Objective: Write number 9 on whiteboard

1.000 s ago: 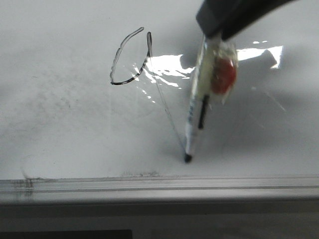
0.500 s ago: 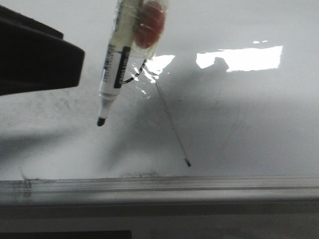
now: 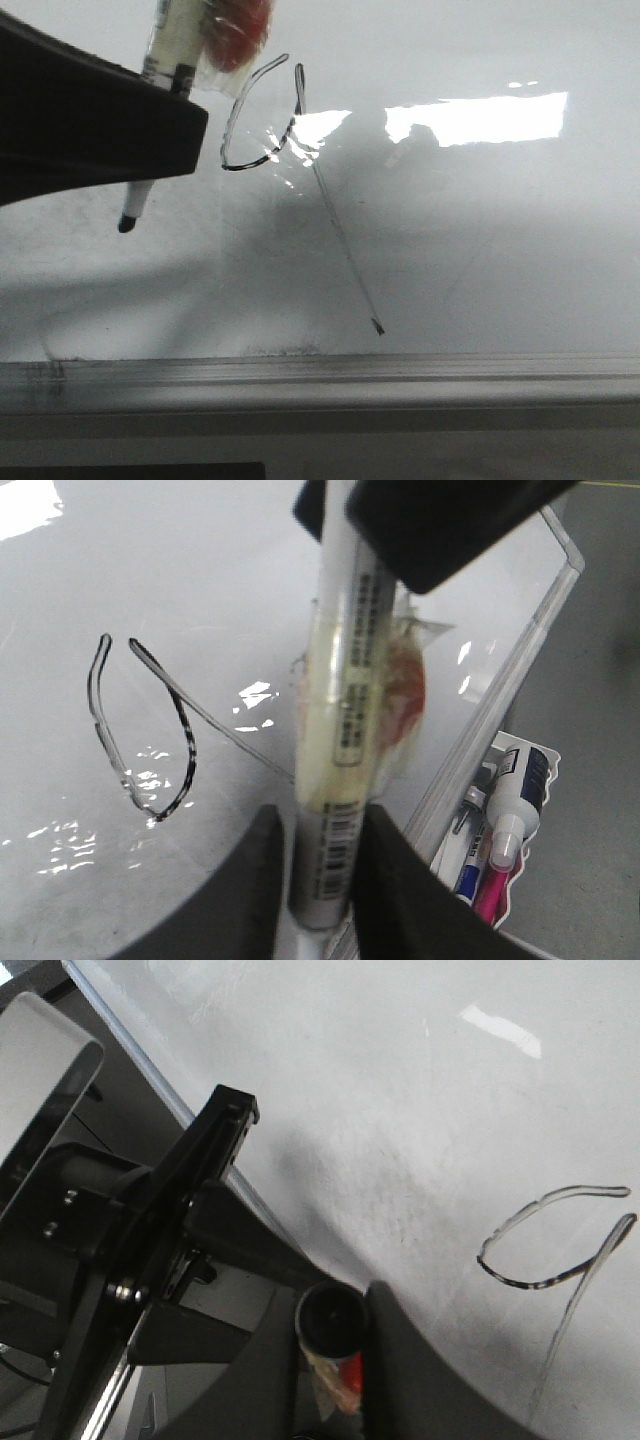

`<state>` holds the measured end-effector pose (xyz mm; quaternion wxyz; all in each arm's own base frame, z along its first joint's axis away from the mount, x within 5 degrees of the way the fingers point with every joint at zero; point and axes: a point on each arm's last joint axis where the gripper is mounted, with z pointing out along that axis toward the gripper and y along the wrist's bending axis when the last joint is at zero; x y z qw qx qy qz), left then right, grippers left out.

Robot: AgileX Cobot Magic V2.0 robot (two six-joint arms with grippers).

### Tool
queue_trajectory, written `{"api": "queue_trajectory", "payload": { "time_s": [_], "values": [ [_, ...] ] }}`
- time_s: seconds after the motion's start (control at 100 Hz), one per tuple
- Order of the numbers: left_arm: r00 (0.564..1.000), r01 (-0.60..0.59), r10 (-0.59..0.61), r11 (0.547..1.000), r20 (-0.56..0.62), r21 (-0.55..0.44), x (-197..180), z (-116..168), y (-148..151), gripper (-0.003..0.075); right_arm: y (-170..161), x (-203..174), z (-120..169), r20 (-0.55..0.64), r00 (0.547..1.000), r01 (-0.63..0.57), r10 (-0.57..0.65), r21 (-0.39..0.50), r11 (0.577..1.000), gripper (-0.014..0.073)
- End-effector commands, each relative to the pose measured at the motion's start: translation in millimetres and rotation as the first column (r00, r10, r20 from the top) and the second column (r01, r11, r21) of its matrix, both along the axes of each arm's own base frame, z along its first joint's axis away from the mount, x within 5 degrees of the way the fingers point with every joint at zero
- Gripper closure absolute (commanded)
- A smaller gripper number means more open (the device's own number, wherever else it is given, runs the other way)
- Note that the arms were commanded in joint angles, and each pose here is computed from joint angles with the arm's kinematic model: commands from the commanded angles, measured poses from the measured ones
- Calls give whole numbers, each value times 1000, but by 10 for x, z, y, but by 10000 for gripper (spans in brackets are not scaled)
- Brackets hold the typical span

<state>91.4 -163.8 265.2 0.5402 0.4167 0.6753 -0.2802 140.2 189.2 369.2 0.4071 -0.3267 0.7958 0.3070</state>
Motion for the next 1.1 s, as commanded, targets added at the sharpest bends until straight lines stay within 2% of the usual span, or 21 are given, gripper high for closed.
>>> {"api": "queue_trajectory", "payload": {
  "time_s": [0.0,0.06,0.11,0.18,0.23,0.28,0.31,0.39,0.48,0.72,0.9,1.09],
  "values": [
    [999,-25,29,994,39,-108,30,179,-23,738,-10,8,187,72,997,8,-13,77,997,636],
    [999,-27,31,994,35,-110,31,179,-23,741,-11,5,174,83,997,-4,-1,59,998,621],
    [999,-42,43,992,9,-122,37,177,-19,741,-14,-3,160,76,997,-10,7,43,999,556],
    [994,-89,79,982,-69,-168,46,188,8,741,-17,-9,148,62,998,-12,9,35,999,387],
    [986,-128,104,972,-127,-195,59,190,26,741,-25,3,148,39,999,8,-10,49,999,234],
    [972,-177,136,960,-189,-217,89,182,47,741,-28,6,148,37,999,11,-13,50,999,134],
    [957,-217,160,948,-240,-232,111,174,64,741,-28,6,148,37,999,11,-13,50,999,109],
    [879,-362,230,892,-418,-270,185,140,128,741,-32,3,152,39,999,11,-13,52,999,127],
    [833,-426,268,869,-484,-252,250,92,163,741,-33,0,145,33,999,9,-11,45,999,176],
    [779,-466,309,868,-546,-174,347,-20,213,741,-34,-19,124,11,1000,0,0,27,1000,200],
    [759,-493,336,856,-557,-156,404,-38,272,741,-33,-21,124,7,1000,-1,0,30,1000,200],
    [749,-488,342,864,-568,-123,423,-68,306,741,-33,-20,125,8,1000,0,0,31,1000,200]
  ]
}}
